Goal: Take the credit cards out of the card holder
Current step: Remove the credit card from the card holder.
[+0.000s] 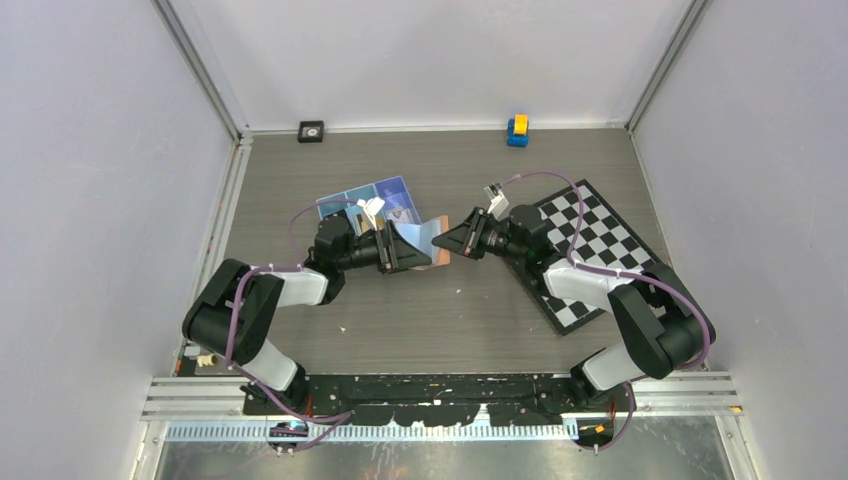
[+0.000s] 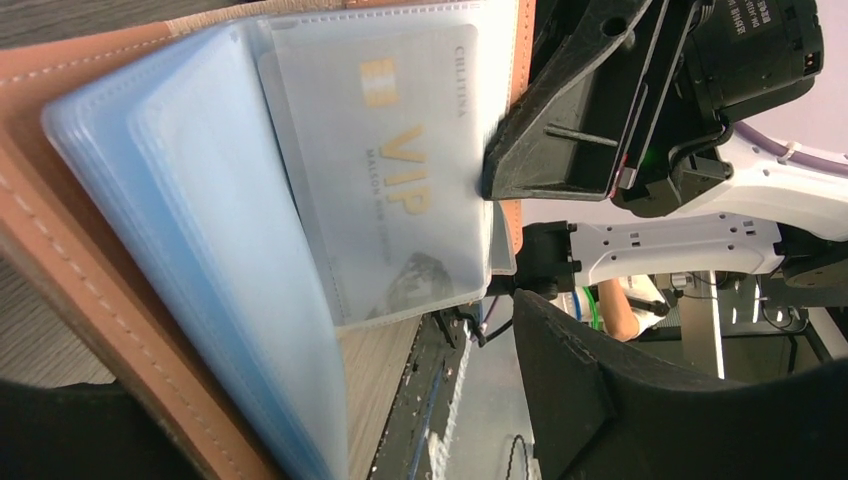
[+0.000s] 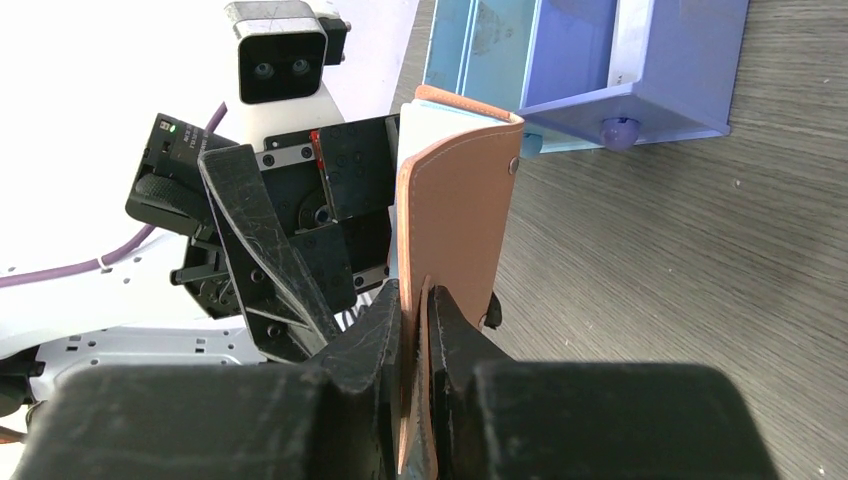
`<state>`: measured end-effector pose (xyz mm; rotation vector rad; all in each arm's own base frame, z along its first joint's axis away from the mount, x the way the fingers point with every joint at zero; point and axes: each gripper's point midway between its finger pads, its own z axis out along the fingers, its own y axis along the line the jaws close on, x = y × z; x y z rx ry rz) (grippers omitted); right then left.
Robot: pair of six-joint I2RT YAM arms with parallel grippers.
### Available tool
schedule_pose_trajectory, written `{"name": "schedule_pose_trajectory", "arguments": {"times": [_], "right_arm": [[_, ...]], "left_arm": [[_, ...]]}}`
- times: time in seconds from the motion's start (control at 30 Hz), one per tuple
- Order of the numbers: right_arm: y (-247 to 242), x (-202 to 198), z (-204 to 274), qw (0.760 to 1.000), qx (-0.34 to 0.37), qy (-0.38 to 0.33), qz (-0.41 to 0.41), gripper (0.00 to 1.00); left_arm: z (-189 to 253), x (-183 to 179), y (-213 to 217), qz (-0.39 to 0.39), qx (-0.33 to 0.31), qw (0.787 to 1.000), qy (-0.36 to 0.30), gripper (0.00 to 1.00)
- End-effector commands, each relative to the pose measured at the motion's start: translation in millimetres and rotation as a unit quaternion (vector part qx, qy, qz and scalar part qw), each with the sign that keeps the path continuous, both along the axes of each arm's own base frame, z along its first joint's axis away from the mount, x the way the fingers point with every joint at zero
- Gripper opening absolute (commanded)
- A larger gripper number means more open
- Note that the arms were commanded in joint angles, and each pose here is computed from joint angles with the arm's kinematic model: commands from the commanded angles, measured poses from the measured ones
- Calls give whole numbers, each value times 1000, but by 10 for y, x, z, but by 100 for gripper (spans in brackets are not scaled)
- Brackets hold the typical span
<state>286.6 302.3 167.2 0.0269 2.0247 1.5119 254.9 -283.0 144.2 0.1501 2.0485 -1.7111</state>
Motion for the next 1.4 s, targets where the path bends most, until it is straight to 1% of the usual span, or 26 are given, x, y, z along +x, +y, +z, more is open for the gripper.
{"name": "schedule_pose_trajectory", "arguments": {"times": [0.0, 0.03, 0.1, 0.23, 0.3, 0.37, 0.43, 0.5, 0.53, 0.63, 0.73, 0.8, 0.83, 0.93, 1.0, 1.03, 1.2, 1.37], "right_arm": [[133, -94, 170, 999, 9, -33, 36, 6], [148, -111, 183, 999, 10, -36, 40, 6], [181, -143, 205, 998, 11, -41, 48, 6], [196, -161, 212, 998, 10, -44, 51, 6], [185, -148, 180, 998, 2, -41, 45, 7], [160, -117, 139, 999, -8, -38, 34, 12], [139, -95, 110, 999, -16, -36, 27, 20], [132, -89, 100, 999, -18, -35, 25, 32], [131, -89, 96, 999, -18, -34, 25, 35], [133, -95, 101, 999, -16, -36, 27, 36], [139, -103, 123, 999, -11, -38, 30, 31], [147, -129, 163, 998, -2, -44, 35, 29], [155, -139, 195, 998, 5, -47, 38, 31], [151, -175, 284, 997, 18, -58, 43, 43], [122, -169, 283, 997, 13, -62, 34, 46], [102, -161, 287, 997, 9, -64, 28, 46], [55, -153, 315, 997, 6, -72, 16, 34], [23, -132, 316, 997, 2, -74, 7, 33]], "left_arm": [[286, -1, -19, -9, -17, 998, -67, 70], [270, 2, -14, -7, -14, 998, -67, 68], [262, 21, 2, -1, -8, 998, -67, 60], [267, 59, 59, 14, -1, 997, -73, 30], [277, 80, 108, 26, 0, 997, -76, 18], [309, 107, 169, 40, 0, 996, -84, 7], [327, 116, 208, 50, 2, 995, -89, 2], [338, 114, 228, 55, 8, 994, -96, 0], [345, 110, 237, 57, 11, 993, -99, 0], [361, 114, 271, 69, 20, 992, -107, 0], [371, 111, 294, 75, 26, 991, -112, 0], [376, 112, 298, 77, 26, 990, -113, 0], [367, 110, 297, 76, 27, 991, -111, 0], [343, 123, 291, 76, 29, 991, -105, 0], [334, 126, 293, 76, 30, 991, -104, 0], [337, 124, 294, 77, 30, 991, -105, 0], [338, 124, 301, 79, 32, 991, -105, 0], [329, 125, 293, 76, 31, 991, -101, 0]]}}
